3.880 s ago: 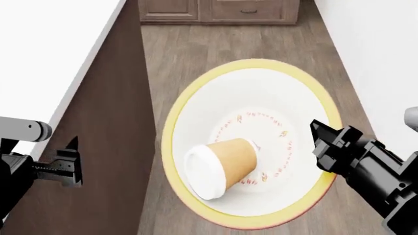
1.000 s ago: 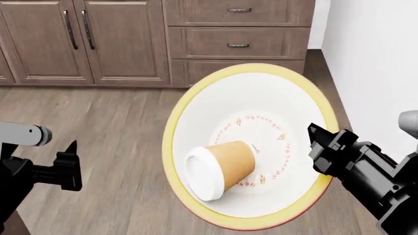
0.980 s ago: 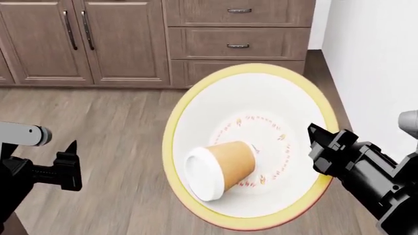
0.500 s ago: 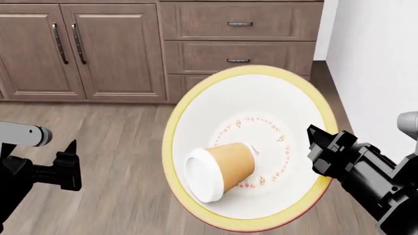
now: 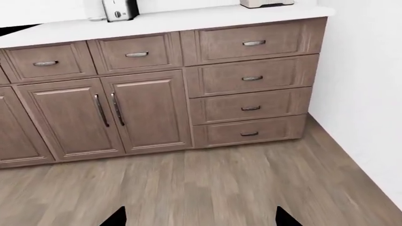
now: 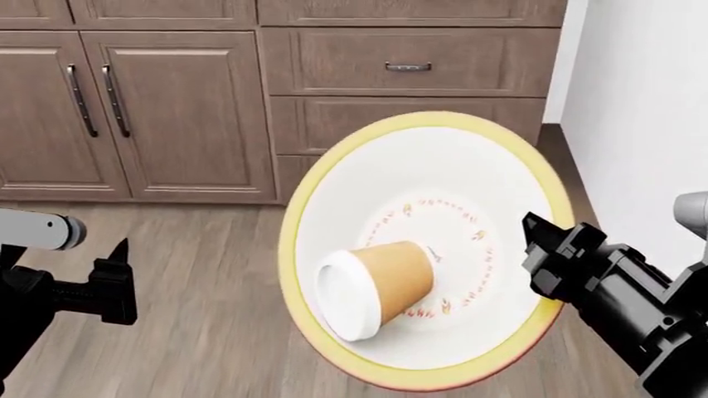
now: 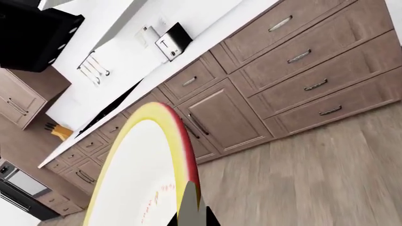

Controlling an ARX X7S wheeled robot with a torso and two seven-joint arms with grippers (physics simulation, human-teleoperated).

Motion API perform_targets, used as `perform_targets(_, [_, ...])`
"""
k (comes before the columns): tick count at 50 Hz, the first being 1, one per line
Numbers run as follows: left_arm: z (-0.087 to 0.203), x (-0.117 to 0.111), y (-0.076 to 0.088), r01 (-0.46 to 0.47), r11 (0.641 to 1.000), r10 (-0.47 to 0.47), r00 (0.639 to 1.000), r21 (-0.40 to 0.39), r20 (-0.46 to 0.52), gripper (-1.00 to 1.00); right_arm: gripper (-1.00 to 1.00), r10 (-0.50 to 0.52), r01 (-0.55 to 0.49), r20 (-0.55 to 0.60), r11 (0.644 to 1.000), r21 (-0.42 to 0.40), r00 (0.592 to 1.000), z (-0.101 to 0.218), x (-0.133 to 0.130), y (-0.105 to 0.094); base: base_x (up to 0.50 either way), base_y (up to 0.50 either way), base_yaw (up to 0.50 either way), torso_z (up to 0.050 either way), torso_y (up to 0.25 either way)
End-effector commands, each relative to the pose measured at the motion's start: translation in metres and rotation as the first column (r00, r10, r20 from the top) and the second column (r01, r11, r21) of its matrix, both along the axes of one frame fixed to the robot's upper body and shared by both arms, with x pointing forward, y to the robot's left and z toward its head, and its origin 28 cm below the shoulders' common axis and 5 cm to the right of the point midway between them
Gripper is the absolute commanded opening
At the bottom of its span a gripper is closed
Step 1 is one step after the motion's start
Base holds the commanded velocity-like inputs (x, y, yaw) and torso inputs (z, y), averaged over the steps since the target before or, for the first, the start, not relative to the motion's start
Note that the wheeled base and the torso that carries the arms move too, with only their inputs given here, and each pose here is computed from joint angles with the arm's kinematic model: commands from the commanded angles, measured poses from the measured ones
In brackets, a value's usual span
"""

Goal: Place the cup inside the bowl on the dining table and move the bowl to any counter.

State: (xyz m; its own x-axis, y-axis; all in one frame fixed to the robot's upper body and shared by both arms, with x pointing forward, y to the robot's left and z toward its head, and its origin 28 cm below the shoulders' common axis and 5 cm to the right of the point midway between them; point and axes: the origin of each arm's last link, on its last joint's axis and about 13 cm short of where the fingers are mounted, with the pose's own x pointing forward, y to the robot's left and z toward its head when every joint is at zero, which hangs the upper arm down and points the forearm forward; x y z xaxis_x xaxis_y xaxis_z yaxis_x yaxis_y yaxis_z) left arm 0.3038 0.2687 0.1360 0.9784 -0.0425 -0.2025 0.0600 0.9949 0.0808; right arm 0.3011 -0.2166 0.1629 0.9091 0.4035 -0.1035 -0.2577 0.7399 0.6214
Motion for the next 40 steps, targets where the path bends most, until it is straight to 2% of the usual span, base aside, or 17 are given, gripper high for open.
perform_targets(1, [-0.0011,0.0,0.0006,-0.002,1.0,0.002,1.0,-0.001,-0.002,1.0,-1.0,0.006,-0.007,0.031,1.0,0.029,0.999,0.0058,0.0011,-0.0003,0.5,0.01,0.0,0.0,0.0])
perform_targets(18, [-0.0024,-0.0009,0.002,-0.003,1.0,0.003,1.0,-0.001,-0.004,1.0,-1.0,0.007,-0.007,0.029,1.0,0.026,1.0,0.0045,0.0012,-0.0001,0.5,0.02,0.0,0.001,0.001])
perform_targets(40, [-0.0045,0.0013,-0.0039,-0.002,1.0,0.002,1.0,0.001,-0.006,1.0,-1.0,0.01,-0.011,0.026,1.0,0.021,1.0,0.0008,0.0009,0.0004,0.5,0.02,0.0,0.0,0.002])
